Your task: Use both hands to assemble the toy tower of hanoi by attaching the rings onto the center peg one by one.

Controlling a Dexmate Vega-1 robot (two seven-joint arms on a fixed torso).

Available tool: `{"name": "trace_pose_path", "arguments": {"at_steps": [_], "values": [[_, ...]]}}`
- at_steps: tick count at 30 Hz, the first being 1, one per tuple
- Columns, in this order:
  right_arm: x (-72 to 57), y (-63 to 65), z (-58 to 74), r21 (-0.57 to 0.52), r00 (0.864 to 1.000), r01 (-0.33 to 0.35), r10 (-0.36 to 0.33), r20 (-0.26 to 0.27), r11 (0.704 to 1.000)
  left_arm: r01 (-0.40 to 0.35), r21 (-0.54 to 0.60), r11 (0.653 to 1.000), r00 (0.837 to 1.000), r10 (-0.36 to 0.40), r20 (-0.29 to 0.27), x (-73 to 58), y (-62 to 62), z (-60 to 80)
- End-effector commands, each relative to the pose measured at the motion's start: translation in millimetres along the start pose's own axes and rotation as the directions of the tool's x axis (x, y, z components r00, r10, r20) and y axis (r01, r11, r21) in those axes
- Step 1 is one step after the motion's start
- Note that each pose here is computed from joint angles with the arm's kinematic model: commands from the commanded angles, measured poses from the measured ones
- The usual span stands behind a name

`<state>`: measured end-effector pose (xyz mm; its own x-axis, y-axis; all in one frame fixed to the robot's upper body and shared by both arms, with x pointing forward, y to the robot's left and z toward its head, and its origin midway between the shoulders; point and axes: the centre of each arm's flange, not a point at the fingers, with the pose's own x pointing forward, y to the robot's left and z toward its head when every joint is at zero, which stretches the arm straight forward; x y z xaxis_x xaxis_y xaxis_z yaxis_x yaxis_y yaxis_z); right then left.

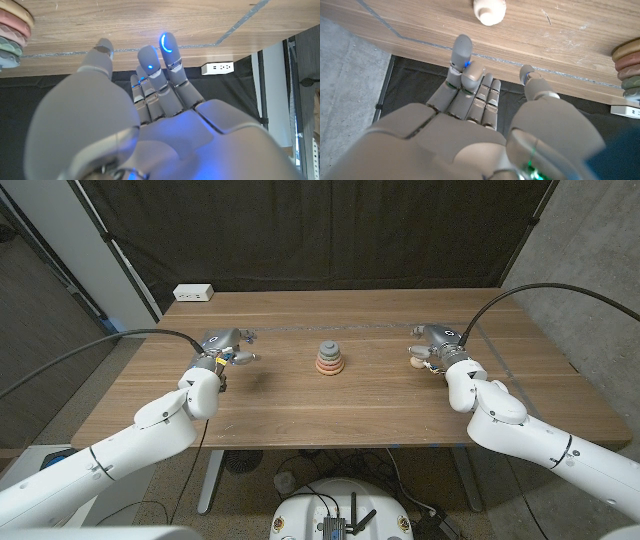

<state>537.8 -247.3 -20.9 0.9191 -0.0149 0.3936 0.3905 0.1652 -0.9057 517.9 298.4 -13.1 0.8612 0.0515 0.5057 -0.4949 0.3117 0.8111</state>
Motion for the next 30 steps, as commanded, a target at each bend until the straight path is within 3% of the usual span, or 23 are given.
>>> {"name": "trace_pose_path", "arguments": {"at_steps": [1,12,30], "values": [[4.2,0.6,-1.3,-0.046,0.997,-0.068,0.066,-0.044,0.997,-0.010,0.005,1.000,1.000,0.010,-0.005,-0.6,4.8,-3.4],[12.3,6.7,-3.5,-0.063,0.991,-0.115,0.109,-0.082,0.991,-0.027,0.016,1.000,1.000,0.027,-0.008,-0.7,13.6,-3.9],[27.5,19.3,-8.6,-0.072,0.974,-0.185,0.174,-0.142,0.980,-0.033,0.021,0.999,0.999,0.033,-0.013,-2.9,15.9,-4.7]]}}
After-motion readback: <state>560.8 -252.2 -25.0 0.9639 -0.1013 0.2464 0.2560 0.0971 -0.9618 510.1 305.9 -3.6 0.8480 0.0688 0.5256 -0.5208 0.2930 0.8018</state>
